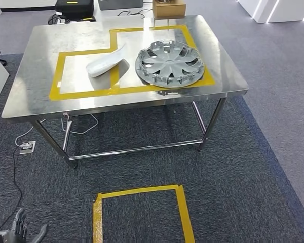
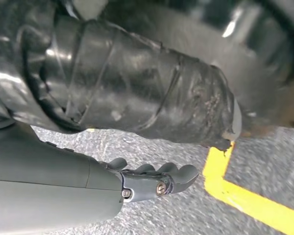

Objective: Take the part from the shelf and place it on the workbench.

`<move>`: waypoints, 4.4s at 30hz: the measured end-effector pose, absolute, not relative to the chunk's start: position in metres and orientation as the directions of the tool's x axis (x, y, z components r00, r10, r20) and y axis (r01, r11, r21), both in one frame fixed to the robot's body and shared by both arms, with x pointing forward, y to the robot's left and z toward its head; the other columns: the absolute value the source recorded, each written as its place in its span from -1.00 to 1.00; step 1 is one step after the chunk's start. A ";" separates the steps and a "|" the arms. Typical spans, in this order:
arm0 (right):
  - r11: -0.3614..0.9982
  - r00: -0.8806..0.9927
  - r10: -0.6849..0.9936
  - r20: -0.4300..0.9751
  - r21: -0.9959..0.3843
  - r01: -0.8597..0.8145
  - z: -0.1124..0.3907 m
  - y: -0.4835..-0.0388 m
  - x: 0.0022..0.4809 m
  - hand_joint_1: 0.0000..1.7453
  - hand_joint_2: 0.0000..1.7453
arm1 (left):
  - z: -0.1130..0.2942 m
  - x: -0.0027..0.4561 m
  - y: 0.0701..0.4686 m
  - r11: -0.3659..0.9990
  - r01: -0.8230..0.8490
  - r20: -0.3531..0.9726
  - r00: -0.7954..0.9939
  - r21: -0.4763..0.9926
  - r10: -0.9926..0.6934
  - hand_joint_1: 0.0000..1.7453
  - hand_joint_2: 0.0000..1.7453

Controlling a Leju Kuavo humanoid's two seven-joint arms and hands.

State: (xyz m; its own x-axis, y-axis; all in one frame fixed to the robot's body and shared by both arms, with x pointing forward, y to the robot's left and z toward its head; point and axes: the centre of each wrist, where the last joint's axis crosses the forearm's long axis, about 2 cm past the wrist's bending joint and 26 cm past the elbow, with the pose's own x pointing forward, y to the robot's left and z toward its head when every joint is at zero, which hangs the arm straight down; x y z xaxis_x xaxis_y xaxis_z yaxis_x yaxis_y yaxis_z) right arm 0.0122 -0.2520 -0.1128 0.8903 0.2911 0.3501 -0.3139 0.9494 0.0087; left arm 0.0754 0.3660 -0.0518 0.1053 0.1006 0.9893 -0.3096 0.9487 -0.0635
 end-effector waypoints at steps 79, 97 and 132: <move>0.938 0.877 0.313 0.364 0.026 -0.346 -0.111 -0.238 0.019 -1.00 -1.00 | -0.113 0.006 0.324 0.918 -0.395 0.624 0.723 0.019 0.298 -1.00 1.00; 0.938 0.879 0.314 0.359 0.028 -0.347 -0.111 -0.238 0.015 -1.00 -1.00 | -0.113 0.004 0.323 0.913 -0.408 0.635 0.710 0.018 0.305 -1.00 1.00; 0.938 0.877 0.310 0.367 0.030 -0.344 -0.111 -0.235 0.016 -1.00 -1.00 | -0.113 0.004 0.324 0.922 -0.388 0.656 0.699 0.012 0.285 -1.00 1.00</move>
State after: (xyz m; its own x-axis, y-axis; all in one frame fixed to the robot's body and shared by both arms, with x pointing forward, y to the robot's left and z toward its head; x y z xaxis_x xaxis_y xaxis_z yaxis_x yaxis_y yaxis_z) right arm 0.0156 -0.2351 -0.1111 0.8770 0.3098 0.3673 -0.3441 0.9385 0.0300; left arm 0.0036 0.3237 -0.1127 0.6986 0.2850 0.6563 -0.3876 0.9218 0.0123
